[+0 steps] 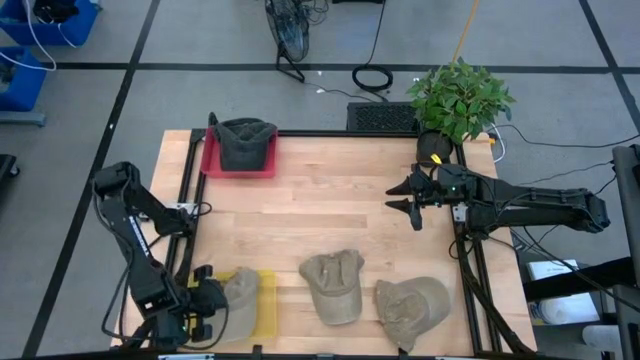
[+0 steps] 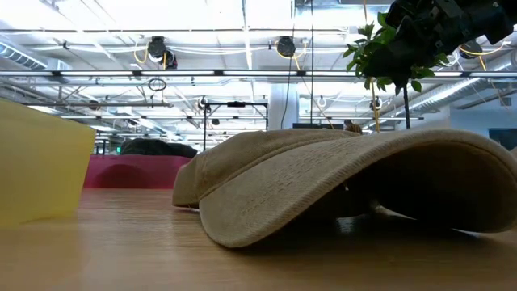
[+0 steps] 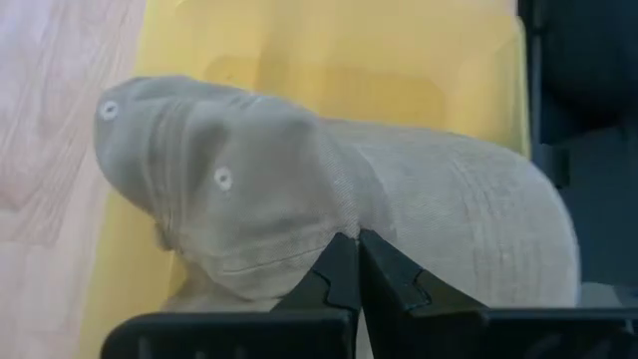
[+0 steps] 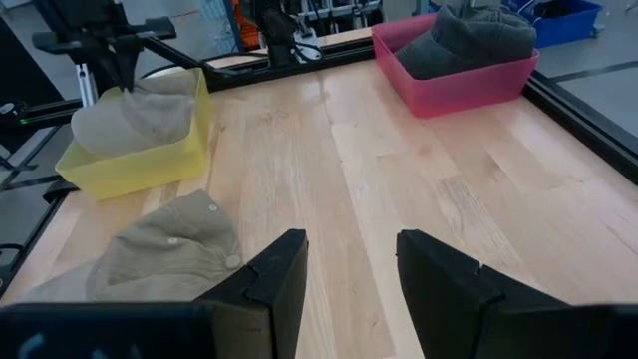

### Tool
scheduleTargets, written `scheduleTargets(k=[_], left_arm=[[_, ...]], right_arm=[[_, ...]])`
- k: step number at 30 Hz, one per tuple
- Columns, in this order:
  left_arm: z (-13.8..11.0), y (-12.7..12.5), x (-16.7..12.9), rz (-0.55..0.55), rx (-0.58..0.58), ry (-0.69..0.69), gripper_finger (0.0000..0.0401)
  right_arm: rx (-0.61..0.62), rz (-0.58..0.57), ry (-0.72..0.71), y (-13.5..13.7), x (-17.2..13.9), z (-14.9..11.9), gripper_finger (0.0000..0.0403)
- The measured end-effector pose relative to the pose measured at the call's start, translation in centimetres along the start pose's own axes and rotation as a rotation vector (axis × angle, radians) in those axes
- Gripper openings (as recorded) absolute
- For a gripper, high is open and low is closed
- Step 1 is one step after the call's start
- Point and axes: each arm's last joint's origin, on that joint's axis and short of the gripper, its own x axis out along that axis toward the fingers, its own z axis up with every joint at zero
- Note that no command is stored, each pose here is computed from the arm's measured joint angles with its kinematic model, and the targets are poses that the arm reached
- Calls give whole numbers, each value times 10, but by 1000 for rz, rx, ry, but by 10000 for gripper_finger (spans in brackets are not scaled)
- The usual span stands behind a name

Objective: Pick & Place hat
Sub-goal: Put the top left brown cap into the yellow bin, then put the left brown cap into the yellow bin

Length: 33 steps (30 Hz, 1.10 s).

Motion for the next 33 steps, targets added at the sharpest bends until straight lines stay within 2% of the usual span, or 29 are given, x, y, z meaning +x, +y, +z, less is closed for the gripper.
scheduleTargets(k=[4,9,13,17,22,27,33], left_arm=[[-6,5,10,-2,0,2,10],[-17,19,22,56,14,23,32],[-22,30,30,107,18,40,17],[-21,29,30,87,8,119,7],[-16,23,21,16,-9,193,52],[-7,24,5,-38,-12,151,97],[2,31,-14,-113,-47,100,132]], right_arm=[[-3,0,0,0,0,0,141],[-6,0,0,0,0,0,141],[-6,0,0,0,0,0,141],[2,0,-1,0,0,0,141],[3,0,0,0,0,0,141],[8,2,0,0,0,0,141],[8,3,0,0,0,0,141]])
